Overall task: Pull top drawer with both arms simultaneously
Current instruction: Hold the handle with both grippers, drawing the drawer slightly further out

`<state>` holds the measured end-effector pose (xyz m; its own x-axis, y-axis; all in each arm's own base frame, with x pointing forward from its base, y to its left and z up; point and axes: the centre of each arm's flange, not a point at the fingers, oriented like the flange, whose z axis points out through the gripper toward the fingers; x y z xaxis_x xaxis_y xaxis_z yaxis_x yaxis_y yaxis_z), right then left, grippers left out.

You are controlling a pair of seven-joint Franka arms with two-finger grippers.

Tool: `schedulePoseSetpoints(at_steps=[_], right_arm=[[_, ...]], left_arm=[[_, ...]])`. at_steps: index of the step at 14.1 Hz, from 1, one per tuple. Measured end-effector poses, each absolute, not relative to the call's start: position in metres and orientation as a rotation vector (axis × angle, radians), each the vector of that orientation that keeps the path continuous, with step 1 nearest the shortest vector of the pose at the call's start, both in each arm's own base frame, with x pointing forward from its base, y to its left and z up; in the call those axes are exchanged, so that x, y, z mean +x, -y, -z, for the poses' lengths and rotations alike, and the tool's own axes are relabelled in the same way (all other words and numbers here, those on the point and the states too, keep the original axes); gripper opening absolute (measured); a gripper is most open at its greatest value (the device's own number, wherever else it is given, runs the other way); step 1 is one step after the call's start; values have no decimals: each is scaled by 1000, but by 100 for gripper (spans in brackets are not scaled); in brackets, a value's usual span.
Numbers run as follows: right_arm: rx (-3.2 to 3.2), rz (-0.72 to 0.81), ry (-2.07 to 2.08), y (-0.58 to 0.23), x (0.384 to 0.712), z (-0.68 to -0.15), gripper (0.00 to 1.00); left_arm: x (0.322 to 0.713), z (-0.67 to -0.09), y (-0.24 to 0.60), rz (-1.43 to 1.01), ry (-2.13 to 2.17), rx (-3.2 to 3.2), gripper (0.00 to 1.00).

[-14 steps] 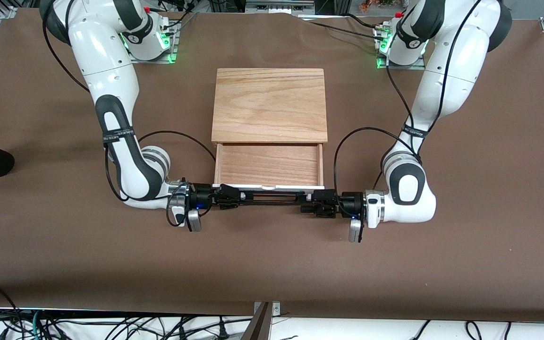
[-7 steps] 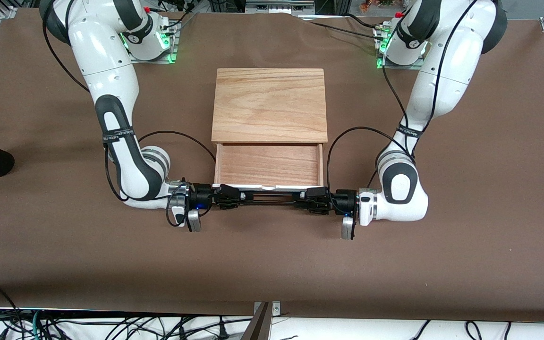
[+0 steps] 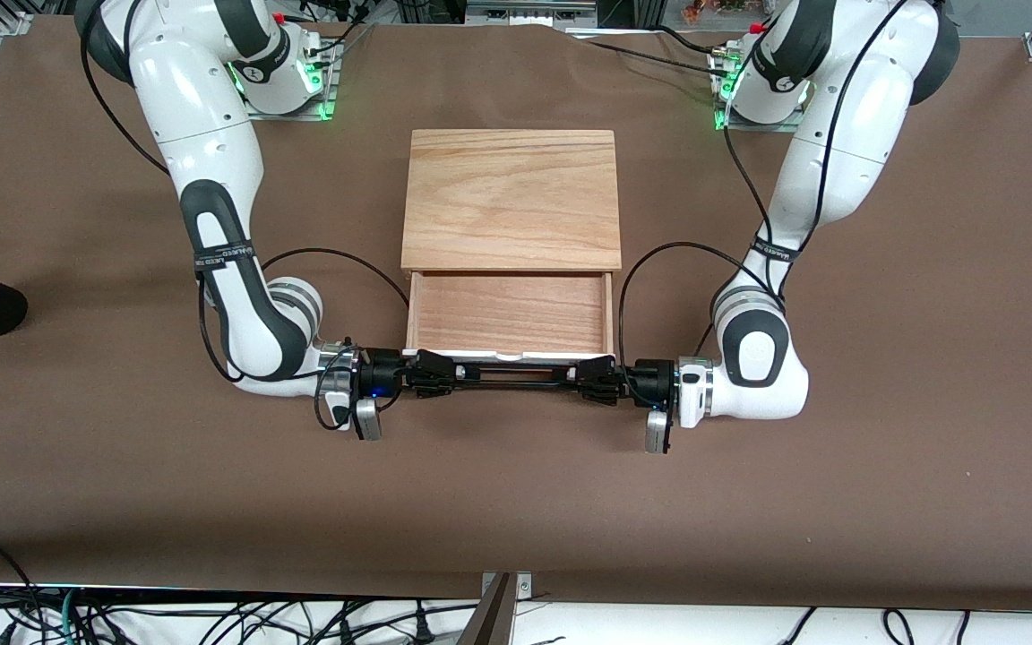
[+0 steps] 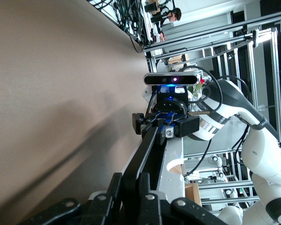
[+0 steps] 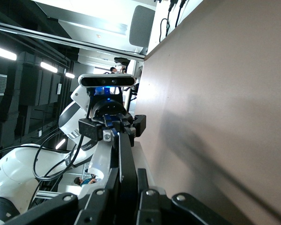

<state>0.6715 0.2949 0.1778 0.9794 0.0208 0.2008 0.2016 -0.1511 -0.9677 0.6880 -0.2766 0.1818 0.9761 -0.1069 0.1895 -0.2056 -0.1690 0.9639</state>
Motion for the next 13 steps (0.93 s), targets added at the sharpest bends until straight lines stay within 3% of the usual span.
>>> schedulePoseSetpoints(at_steps=[13], right_arm=[[-1719, 187, 157, -293, 678, -182, 20]], left_arm=[[697, -190, 279, -132, 234, 1764, 19]])
